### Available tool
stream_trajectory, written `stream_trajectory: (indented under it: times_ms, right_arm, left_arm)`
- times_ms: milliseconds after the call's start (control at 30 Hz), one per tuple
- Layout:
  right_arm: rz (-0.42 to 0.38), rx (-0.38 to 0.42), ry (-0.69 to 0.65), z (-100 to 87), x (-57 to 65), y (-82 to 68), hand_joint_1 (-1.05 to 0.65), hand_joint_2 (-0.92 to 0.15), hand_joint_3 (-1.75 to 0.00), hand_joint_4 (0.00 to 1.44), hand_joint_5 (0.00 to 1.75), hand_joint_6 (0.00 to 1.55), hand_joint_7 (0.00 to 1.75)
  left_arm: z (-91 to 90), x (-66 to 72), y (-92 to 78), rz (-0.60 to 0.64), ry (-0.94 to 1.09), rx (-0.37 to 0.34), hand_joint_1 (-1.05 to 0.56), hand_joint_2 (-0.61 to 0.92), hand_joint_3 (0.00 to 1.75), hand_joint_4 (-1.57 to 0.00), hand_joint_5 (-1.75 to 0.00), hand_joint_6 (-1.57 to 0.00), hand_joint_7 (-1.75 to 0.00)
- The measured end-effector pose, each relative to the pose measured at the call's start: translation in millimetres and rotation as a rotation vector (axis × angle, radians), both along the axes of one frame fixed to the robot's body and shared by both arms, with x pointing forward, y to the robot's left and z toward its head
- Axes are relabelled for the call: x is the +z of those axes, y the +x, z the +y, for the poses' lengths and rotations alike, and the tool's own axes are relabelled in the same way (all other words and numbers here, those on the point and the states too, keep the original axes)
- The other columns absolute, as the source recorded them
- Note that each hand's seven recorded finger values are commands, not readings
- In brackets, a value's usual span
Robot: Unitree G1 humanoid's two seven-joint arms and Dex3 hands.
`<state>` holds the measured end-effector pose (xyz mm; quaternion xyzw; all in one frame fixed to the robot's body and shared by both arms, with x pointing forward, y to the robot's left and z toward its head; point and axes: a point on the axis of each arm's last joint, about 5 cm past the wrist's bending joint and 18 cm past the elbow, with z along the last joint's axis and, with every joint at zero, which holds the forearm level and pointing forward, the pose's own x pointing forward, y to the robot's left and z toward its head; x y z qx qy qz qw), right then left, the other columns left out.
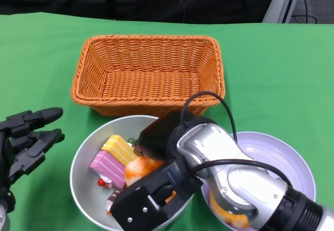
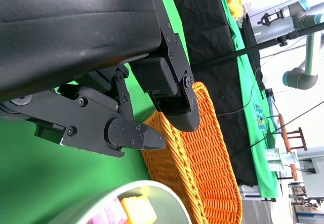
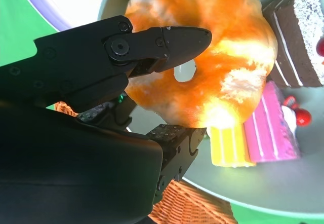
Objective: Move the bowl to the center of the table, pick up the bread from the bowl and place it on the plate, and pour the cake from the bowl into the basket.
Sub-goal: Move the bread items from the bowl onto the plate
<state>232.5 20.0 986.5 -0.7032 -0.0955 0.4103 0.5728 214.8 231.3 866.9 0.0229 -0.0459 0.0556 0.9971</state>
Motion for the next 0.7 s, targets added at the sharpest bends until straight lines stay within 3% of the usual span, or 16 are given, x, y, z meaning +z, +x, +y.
stream_trajectory:
  times_ms: [67, 133, 200, 367, 433, 533, 700]
  right_arm:
    - [0.011, -0.014, 0.010, 0.7, -1.5, 0.5, -0.76, -0.92, -0.16, 1.01, 0.94, 0.41, 0.00]
    - [0.022, -0.025, 0.016, 2.6, -1.4, 0.1, -0.48, -0.92, -0.08, 0.88, 1.11, 0.42, 0.01]
    - [0.017, -0.023, 0.032, 4.3, -2.3, -0.8, -0.37, -0.91, -0.04, 0.84, 1.23, 0.48, 0.03]
    - [-0.016, -0.015, 0.148, 4.4, -17.3, -3.6, -0.31, -0.87, 0.00, 0.62, 1.60, 0.74, 0.07]
    - [-0.032, -0.020, 0.164, 4.2, -21.7, -2.9, -0.31, -0.86, 0.00, 0.60, 1.64, 0.77, 0.06]
    - [-0.047, -0.019, 0.178, 4.1, -25.1, -1.8, -0.29, -0.87, -0.01, 0.61, 1.66, 0.64, 0.01]
    - [-0.072, -0.019, 0.197, 4.3, -27.2, -1.4, -0.26, -0.87, -0.01, 0.66, 1.59, 0.62, 0.01]
  left_arm:
    - [0.0, 0.0, 0.0, 0.000, 0.001, 0.000, -0.19, 0.92, 0.21, -0.81, -0.72, -1.07, -0.01]
    - [-0.1, 0.0, 0.0, 0.001, 0.004, -0.001, -0.20, 0.92, 0.20, -0.80, -0.72, -1.07, -0.01]
    - [-0.3, 0.0, 0.1, 0.001, 0.004, -0.001, -0.20, 0.92, 0.20, -0.80, -0.72, -1.07, -0.01]
    - [-0.4, 0.3, 0.1, -0.001, 0.004, -0.002, -0.19, 0.92, 0.21, -0.80, -0.71, -1.06, 0.00]
    - [-0.3, 0.1, -0.2, 0.000, 0.004, -0.001, -0.19, 0.92, 0.21, -0.80, -0.71, -1.06, 0.00]
    - [-0.3, 0.2, -0.5, 0.001, 0.004, -0.001, -0.19, 0.92, 0.22, -0.80, -0.71, -1.05, 0.00]
    - [-0.5, 0.5, -0.9, 0.000, 0.001, -0.001, -0.18, 0.92, 0.22, -0.80, -0.72, -1.06, 0.00]
